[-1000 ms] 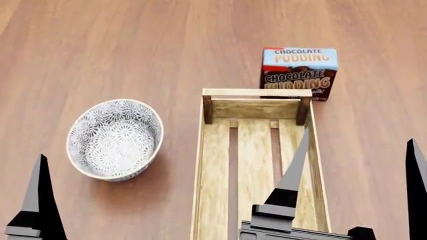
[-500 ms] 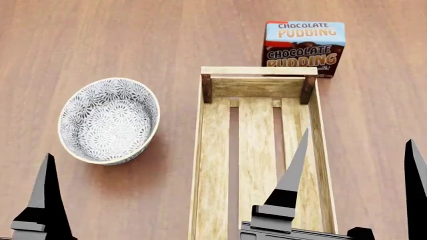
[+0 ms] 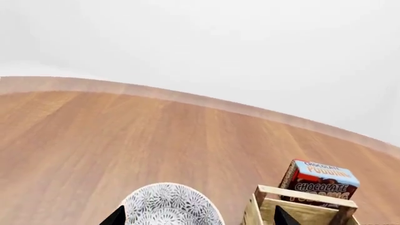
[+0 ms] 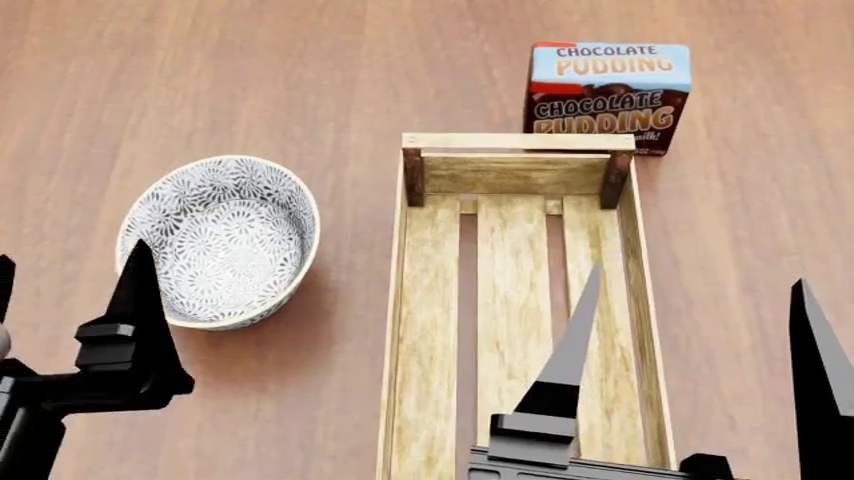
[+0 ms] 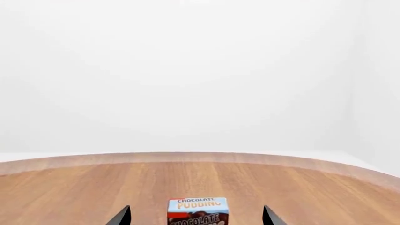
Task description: Pick up the bowl on the left and put it in the tray.
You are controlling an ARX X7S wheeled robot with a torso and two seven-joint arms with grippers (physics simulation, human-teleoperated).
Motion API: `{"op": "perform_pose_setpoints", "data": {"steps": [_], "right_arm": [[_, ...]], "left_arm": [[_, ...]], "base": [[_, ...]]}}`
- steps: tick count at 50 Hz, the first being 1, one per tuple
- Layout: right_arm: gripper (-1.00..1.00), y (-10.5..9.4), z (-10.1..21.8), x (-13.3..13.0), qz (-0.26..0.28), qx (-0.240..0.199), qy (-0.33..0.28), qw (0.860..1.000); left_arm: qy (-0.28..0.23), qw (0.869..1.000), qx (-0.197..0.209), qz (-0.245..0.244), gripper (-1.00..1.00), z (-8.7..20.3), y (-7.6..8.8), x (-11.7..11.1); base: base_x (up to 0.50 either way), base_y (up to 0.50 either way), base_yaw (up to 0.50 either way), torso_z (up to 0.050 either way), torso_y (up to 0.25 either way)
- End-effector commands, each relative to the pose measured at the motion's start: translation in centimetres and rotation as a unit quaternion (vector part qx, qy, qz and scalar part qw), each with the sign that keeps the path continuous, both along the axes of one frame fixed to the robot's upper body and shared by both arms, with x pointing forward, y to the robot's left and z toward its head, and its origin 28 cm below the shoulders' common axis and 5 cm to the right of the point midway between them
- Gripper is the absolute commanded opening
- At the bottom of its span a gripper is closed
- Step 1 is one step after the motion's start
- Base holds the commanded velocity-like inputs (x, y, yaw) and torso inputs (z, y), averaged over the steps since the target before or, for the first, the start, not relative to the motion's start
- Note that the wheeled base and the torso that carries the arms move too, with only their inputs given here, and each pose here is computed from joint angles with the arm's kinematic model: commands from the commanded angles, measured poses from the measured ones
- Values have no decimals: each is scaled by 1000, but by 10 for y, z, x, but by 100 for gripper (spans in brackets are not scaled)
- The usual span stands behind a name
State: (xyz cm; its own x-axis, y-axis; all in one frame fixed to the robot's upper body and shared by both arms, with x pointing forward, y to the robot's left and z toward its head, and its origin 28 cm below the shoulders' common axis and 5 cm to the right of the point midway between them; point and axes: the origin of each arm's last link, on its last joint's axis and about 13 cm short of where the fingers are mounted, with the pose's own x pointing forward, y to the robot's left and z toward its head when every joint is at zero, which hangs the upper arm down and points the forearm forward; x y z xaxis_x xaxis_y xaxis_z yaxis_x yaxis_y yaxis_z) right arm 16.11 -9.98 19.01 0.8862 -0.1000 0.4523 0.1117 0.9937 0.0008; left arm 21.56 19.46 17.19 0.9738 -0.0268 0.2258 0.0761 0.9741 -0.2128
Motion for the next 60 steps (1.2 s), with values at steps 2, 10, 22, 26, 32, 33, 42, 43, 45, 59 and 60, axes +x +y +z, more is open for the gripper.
{"op": "perform_pose_setpoints", "data": {"steps": [2,10,22,26,32,33,42,43,45,59,60], "right_arm": [[100,1,0,-1,5,-1,1,1000],[100,1,0,-1,5,-2,3,1000],[100,-1,1,-1,4,1,2,1000],[100,0,2,-1,4,1,2,1000],[100,-1,2,-1,3,1,1,1000],[100,-1,2,-1,3,1,1,1000],[100,-2,2,-2,1,2,1,1000],[100,-2,2,-2,1,2,1,1000],[100,-2,2,-2,2,2,2,1000],[100,-2,4,-3,0,4,1,1000],[100,-2,3,-2,0,4,1,1000]], "left_arm": [[41,999,-13,4,100,-1,-9,21],[68,997,-17,15,100,-10,-12,34],[102,994,-35,24,100,-20,-14,55],[109,993,-38,28,100,-23,-13,60],[123,991,-43,32,100,-28,-12,67],[125,991,-43,33,100,-30,-12,68],[139,989,-49,32,100,-38,-12,72],[139,988,-50,33,100,-38,-12,72],[142,988,-53,32,100,-41,-12,74],[158,984,-78,21,100,-47,-12,83],[159,984,-79,21,100,-48,-12,84]], "base": [[0,0,0,0,0],[0,0,0,0,0],[0,0,0,0,0],[0,0,0,0,0],[0,0,0,0,0],[0,0,0,0,0],[0,0,0,0,0],[0,0,0,0,0],[0,0,0,0,0],[0,0,0,0,0],[0,0,0,0,0]]}}
